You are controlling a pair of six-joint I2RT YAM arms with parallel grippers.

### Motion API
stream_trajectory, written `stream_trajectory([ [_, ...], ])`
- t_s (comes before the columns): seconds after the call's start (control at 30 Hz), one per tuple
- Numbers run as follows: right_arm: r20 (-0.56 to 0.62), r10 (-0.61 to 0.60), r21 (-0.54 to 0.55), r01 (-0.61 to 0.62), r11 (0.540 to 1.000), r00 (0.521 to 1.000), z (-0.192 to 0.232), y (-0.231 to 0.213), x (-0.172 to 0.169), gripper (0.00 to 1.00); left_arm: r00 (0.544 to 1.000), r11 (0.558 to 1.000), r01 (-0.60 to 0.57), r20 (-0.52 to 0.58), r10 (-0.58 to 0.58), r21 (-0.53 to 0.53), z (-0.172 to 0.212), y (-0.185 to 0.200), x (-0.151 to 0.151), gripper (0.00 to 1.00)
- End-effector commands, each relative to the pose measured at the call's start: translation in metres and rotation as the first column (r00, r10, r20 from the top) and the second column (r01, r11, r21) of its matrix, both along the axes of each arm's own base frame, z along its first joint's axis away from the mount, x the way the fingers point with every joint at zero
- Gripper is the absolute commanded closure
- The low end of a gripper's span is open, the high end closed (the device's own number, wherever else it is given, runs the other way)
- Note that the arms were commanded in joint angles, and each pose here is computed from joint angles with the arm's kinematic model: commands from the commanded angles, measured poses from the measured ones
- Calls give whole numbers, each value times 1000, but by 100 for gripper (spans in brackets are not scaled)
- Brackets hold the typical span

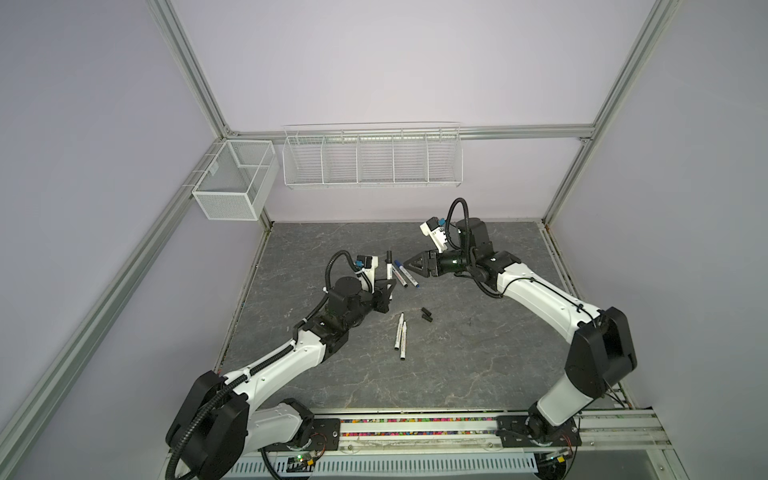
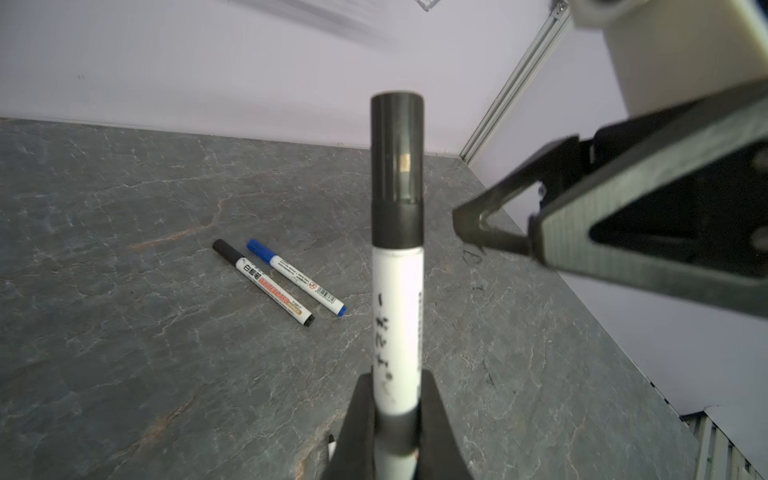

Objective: Insert the pens into the pen caps
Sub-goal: 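Open the right gripper and draw it back from the capped marker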

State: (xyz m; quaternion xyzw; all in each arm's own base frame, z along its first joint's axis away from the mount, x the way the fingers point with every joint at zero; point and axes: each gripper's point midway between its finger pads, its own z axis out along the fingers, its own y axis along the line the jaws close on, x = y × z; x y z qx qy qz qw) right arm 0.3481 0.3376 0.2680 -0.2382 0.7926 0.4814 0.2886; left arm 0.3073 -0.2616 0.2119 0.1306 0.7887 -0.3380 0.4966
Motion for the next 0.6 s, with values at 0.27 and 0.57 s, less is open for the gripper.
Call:
stream_trajectory([
  [0.27,82,55,-69,-49,996,995,7,35,3,46,1000,1000,9,2,-9,12,-4,-8,-6,100],
  [0.57,76,40,-111,-32,993,996,-9,37,12,51,1000,1000,16,-6,-16,-5,0,-9,-8,100],
])
